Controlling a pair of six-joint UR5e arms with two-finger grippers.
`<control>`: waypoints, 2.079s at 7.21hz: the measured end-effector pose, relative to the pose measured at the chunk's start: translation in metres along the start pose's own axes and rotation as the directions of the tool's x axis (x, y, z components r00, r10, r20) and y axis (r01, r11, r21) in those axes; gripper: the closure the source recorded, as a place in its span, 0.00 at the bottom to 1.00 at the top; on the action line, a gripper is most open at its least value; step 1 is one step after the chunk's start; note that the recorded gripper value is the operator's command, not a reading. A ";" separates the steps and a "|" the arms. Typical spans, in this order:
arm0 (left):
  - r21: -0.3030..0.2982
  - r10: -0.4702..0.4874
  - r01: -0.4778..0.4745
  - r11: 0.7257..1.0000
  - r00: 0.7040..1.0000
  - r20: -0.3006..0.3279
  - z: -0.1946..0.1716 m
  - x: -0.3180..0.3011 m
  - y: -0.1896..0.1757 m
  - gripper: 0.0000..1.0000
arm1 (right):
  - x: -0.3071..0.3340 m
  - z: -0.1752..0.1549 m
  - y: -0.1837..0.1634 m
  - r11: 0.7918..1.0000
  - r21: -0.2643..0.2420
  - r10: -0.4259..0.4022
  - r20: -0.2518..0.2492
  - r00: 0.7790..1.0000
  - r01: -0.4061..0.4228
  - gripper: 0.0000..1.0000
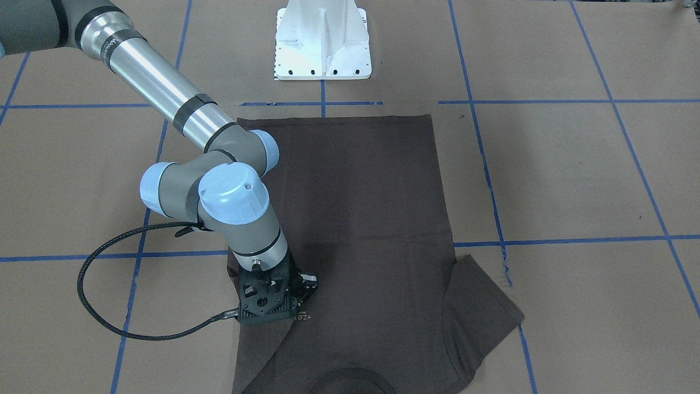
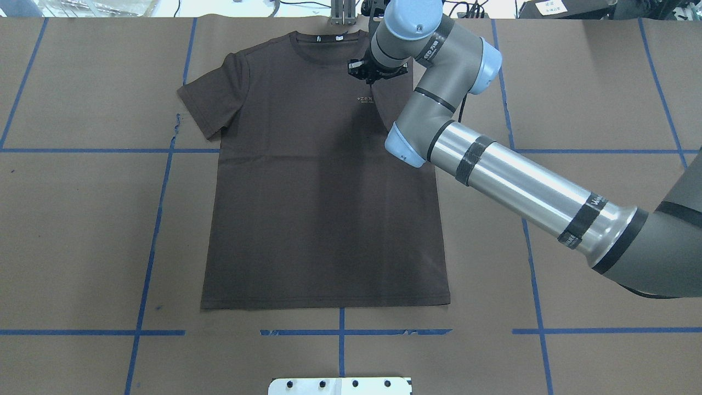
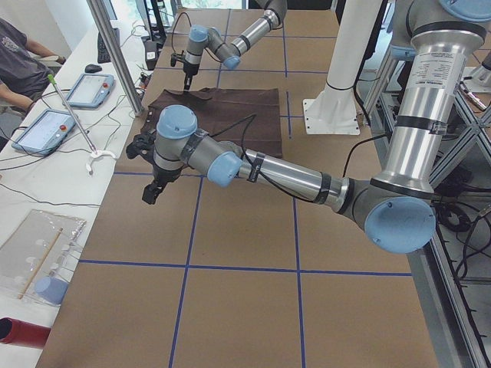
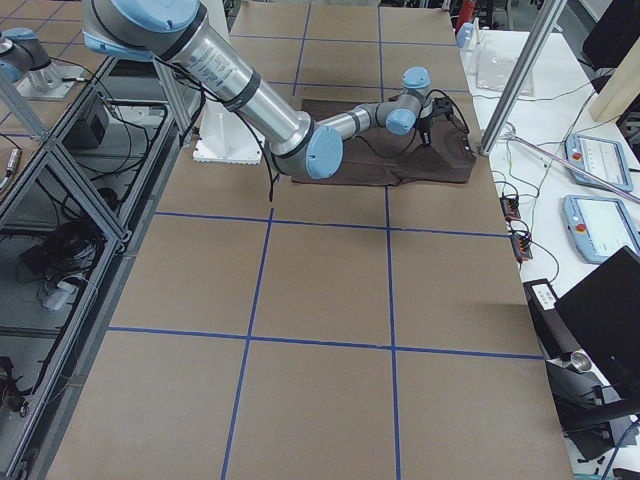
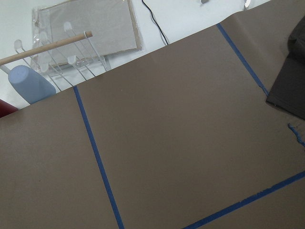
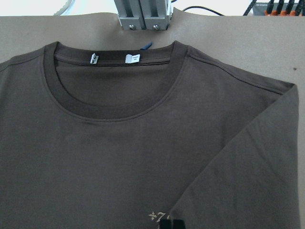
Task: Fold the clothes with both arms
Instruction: 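Fold the sleeve inward across the shirt body with the right gripper, then release the sleeve and lift the right gripper while the left gripper approaches the other sleeve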
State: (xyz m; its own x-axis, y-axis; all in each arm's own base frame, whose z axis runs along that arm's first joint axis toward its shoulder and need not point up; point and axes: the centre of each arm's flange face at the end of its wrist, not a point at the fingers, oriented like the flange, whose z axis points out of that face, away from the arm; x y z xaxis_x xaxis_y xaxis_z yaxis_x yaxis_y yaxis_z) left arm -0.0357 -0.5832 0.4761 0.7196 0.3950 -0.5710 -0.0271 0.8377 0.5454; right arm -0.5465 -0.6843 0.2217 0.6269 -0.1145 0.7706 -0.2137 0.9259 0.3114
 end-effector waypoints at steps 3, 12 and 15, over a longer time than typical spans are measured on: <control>-0.001 -0.004 0.004 1.000 1.000 -0.001 0.002 0.001 -0.002 0.00 | -0.011 0.005 0.008 1.000 0.015 -0.005 -0.009 1.000 0.006 0.00; 0.129 -0.398 0.395 0.909 0.917 -0.005 0.248 0.248 -0.097 0.00 | 0.092 -0.164 0.034 0.915 -0.364 0.120 -0.168 0.978 -0.175 0.00; 0.187 -0.422 0.405 0.895 0.905 0.061 0.315 0.272 -0.099 0.03 | 0.113 -0.177 0.040 0.917 -0.379 0.073 -0.146 0.987 -0.124 0.00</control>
State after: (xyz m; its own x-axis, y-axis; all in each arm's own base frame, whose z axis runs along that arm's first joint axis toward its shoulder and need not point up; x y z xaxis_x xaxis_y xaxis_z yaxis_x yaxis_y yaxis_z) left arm 0.3816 -0.6777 0.4601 0.7046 -0.0188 -0.7094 0.3970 0.8390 0.3721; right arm -0.3514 -0.5966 0.2225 0.7121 0.0071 0.7020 0.0102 0.9997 -0.0205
